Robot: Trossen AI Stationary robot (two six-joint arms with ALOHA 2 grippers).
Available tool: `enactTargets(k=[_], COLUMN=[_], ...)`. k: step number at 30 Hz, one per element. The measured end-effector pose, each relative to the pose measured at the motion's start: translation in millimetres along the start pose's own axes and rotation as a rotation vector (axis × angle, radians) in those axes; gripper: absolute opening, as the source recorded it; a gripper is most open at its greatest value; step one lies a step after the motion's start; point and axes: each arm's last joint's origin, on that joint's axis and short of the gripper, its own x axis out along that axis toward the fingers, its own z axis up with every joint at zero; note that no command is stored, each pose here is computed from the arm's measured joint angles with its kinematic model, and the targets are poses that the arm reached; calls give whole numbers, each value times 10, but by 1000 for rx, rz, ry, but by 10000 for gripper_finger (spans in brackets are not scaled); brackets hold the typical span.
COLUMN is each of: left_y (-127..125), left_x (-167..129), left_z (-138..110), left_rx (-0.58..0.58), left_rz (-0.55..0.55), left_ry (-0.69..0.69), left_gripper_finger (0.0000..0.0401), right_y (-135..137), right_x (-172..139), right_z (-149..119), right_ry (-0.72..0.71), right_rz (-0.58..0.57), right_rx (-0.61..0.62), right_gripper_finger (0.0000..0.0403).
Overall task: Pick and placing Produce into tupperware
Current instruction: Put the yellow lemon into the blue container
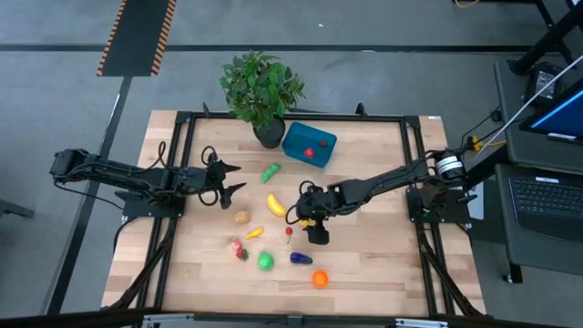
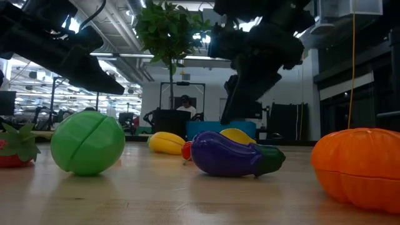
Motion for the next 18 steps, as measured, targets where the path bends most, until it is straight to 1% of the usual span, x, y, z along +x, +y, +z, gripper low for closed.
enactTargets(k=[7, 18], left_y=[-1, -7], left_x=[0, -2], left_z=[0, -1], left_rx=[0, 0], left_rz=[-3, -8], left_ry=[1, 0], left_gripper_finger=[265, 265], right_y=[-13, -28], right_x=[164, 311], right_z=[-64, -121], right_ry=[49, 86], right_rz=[-8, -14], right_rx=[1, -2], right_gripper_finger=[307, 307])
